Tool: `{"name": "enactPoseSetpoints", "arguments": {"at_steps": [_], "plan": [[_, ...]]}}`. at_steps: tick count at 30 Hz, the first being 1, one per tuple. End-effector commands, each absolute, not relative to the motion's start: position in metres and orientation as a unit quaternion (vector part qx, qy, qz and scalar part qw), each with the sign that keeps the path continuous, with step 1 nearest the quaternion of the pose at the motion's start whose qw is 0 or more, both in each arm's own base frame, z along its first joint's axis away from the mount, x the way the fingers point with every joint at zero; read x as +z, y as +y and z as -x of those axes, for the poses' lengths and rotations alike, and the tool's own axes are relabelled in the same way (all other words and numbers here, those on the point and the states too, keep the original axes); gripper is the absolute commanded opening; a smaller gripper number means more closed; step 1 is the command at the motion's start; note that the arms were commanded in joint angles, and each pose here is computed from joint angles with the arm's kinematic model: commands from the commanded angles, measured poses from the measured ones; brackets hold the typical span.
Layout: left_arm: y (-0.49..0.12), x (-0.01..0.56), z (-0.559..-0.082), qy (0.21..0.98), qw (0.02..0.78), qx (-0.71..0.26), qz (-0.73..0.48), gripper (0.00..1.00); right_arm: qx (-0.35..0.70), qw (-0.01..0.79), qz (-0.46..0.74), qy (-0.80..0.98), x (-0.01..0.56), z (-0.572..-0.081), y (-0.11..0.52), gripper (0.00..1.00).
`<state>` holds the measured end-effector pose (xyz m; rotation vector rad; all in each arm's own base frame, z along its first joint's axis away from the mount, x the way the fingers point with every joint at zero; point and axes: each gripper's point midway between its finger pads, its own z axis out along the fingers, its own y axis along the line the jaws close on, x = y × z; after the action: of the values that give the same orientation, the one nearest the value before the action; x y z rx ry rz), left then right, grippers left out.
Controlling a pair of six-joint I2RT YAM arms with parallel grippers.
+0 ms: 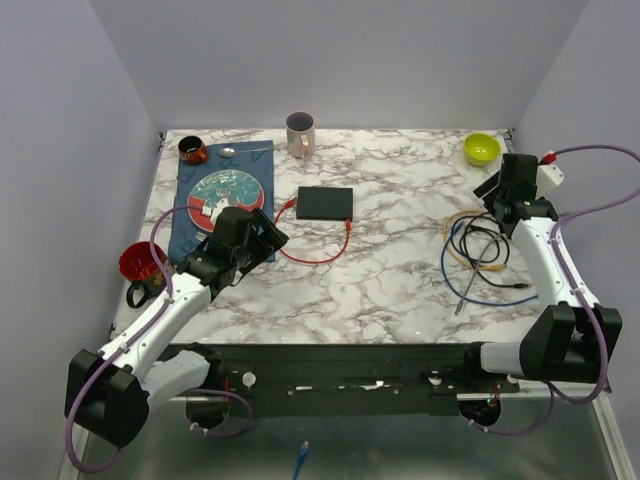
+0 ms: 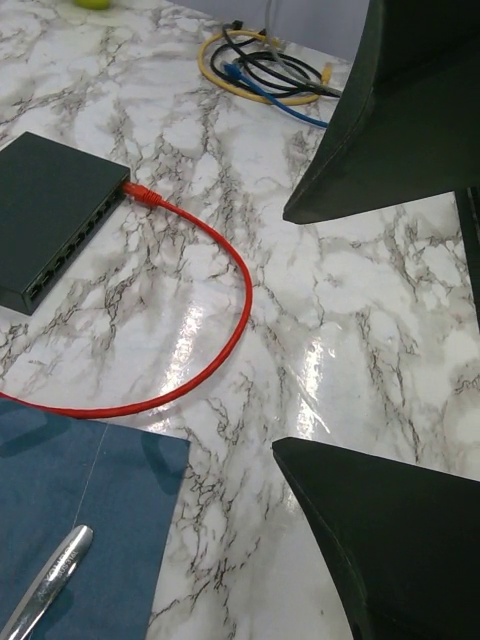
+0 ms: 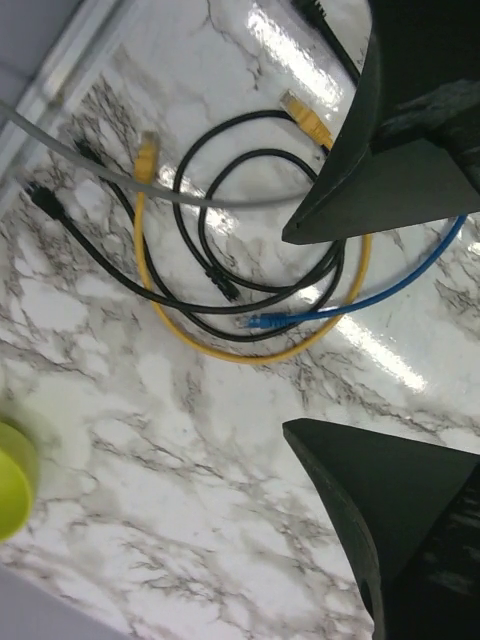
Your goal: Pull the plug from the switch port
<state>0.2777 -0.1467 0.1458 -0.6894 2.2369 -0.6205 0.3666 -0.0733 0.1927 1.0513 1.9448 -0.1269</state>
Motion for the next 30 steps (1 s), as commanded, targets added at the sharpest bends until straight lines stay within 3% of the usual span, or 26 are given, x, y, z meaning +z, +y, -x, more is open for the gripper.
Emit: {"name": "enactPoseSetpoints", "arguments": {"at_steps": [1,5,8,11,13,15,18,20,30], "plan": [[-0.158,0.151,-0.279,0.862,0.350,-0.273,0.245,0.99,0.041,0.439,-0.373,0.816,0.181,-0.379,-0.023,0.80],[-0.171,0.153,-0.283,0.858,0.346,-0.305,0.227,0.99,0.111,0.448,-0.280,0.842,0.192,-0.406,0.044,0.79],[-0.190,0.160,-0.290,0.843,0.347,-0.355,0.208,0.98,0.187,0.436,-0.191,0.860,0.191,-0.424,0.108,0.72],[-0.207,0.166,-0.301,0.821,0.348,-0.402,0.206,0.93,0.260,0.407,-0.135,0.865,0.181,-0.439,0.162,0.58],[-0.215,0.162,-0.310,0.815,0.346,-0.416,0.206,0.89,0.276,0.388,-0.117,0.871,0.170,-0.446,0.183,0.43],[-0.223,0.160,-0.316,0.812,0.339,-0.429,0.203,0.81,0.299,0.361,-0.099,0.878,0.156,-0.459,0.204,0.31],[-0.241,0.152,-0.332,0.807,0.321,-0.453,0.201,0.66,0.334,0.331,-0.069,0.880,0.146,-0.473,0.237,0.22],[-0.256,0.148,-0.346,0.802,0.314,-0.468,0.196,0.58,0.342,0.319,-0.056,0.882,0.141,-0.477,0.253,0.22],[-0.281,0.108,-0.381,0.829,0.283,-0.441,0.194,0.58,0.364,0.292,-0.034,0.884,0.125,-0.525,0.298,0.24]]}}
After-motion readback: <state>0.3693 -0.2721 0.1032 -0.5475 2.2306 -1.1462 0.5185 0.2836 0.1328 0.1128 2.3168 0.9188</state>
